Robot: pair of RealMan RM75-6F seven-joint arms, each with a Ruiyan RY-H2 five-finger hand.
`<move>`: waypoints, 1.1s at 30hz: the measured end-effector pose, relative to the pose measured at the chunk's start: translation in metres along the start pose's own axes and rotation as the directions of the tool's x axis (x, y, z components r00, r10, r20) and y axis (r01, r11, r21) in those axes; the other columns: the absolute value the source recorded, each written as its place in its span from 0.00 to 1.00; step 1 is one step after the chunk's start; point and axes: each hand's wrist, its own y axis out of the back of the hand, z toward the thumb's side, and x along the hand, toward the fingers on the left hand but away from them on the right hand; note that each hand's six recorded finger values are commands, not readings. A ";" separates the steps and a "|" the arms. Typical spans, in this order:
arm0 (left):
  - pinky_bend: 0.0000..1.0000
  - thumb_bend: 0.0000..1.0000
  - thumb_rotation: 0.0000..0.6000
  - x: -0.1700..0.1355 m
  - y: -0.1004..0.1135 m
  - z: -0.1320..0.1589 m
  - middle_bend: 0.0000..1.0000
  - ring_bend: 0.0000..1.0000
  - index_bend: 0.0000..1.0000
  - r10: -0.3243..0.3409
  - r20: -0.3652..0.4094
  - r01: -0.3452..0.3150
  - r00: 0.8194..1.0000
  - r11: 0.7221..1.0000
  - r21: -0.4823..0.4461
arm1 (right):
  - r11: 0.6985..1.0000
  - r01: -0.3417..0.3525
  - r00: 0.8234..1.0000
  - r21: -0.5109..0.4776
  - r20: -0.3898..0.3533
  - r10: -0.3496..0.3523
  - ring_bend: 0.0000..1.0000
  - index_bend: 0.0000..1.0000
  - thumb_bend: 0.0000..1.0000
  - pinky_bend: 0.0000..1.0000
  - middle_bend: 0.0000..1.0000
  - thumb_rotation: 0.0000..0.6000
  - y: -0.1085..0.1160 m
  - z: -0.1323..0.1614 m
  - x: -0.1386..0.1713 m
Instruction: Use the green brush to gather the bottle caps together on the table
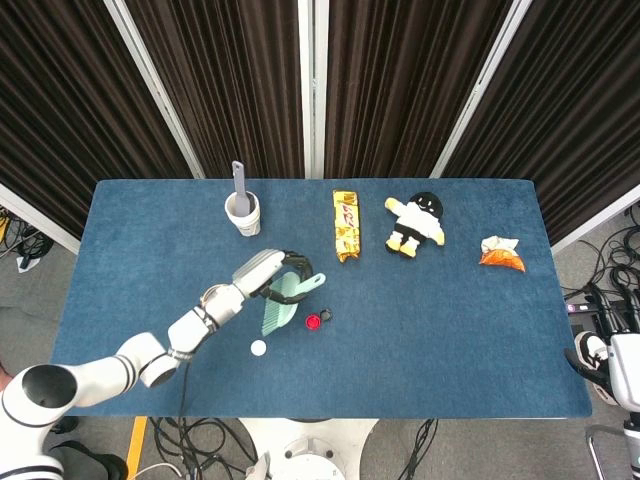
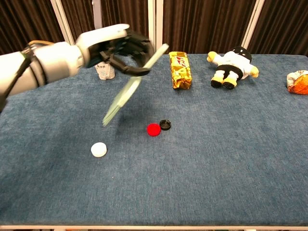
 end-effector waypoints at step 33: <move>0.35 0.37 1.00 -0.073 -0.082 0.001 0.57 0.40 0.50 0.269 -0.152 -0.223 0.951 0.938 0.264 | 1.000 -0.023 0.999 -0.014 -0.033 0.023 0.00 0.02 0.08 0.04 0.25 1.00 -0.004 0.001 -0.018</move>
